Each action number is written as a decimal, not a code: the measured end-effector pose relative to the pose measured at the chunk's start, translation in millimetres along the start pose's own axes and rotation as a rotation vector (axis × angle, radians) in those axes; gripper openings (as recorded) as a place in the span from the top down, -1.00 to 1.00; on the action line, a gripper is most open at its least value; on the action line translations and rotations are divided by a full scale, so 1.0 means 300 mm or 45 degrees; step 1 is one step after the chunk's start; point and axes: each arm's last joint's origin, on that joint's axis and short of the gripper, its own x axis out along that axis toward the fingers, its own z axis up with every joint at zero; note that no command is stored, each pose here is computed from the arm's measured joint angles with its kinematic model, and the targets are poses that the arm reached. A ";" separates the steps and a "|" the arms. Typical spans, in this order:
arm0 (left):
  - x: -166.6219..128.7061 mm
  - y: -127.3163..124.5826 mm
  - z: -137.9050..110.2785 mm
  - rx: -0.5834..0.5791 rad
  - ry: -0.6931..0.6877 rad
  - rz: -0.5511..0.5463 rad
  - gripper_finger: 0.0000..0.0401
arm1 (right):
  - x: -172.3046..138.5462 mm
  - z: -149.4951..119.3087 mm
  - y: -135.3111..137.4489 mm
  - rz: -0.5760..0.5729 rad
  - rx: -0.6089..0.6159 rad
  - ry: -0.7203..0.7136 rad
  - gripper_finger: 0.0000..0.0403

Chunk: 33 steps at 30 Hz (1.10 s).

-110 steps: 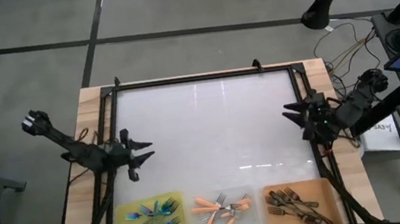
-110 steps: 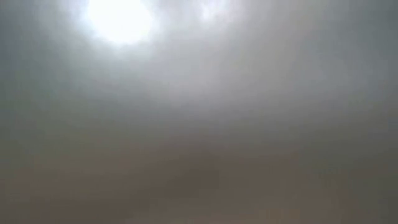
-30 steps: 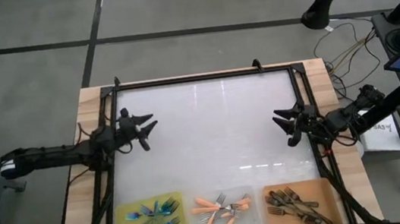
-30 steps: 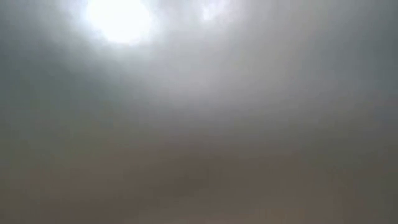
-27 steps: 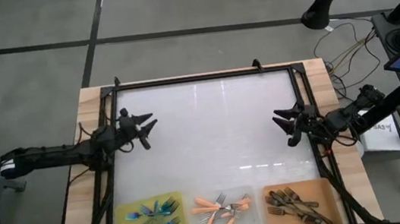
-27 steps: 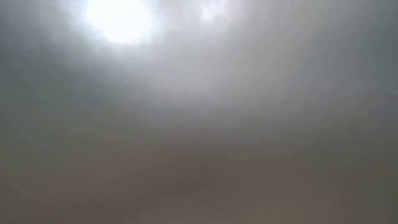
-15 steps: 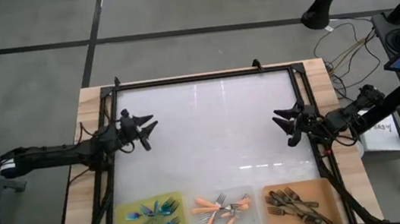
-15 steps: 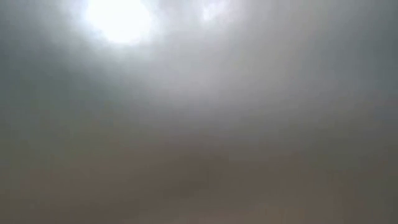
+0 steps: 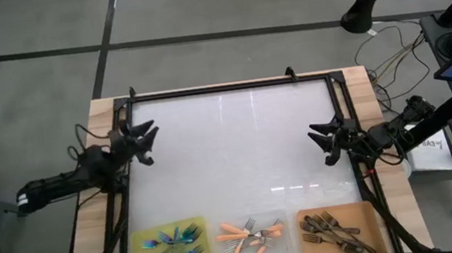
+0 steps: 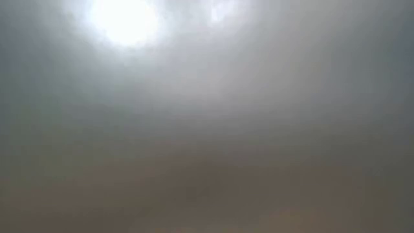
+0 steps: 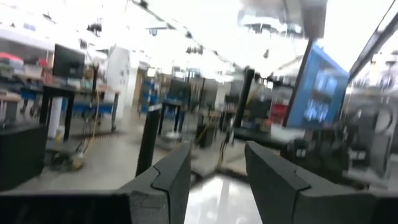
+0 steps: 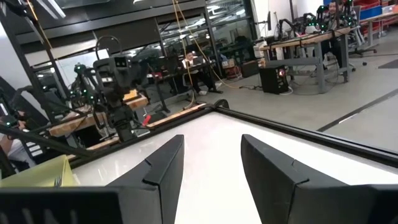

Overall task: Sort silverware by color (type)
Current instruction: Return to Home Position

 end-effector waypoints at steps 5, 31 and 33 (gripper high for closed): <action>-0.023 0.007 0.035 -0.041 -0.127 -0.005 0.34 | 0.000 0.000 0.000 0.000 0.000 0.000 0.25; -0.020 0.006 0.035 -0.035 -0.113 0.000 0.34 | 0.000 0.000 0.000 0.000 0.000 0.000 0.25; -0.020 0.006 0.036 -0.035 -0.112 0.000 0.34 | 0.000 0.000 0.000 0.000 0.000 0.000 0.25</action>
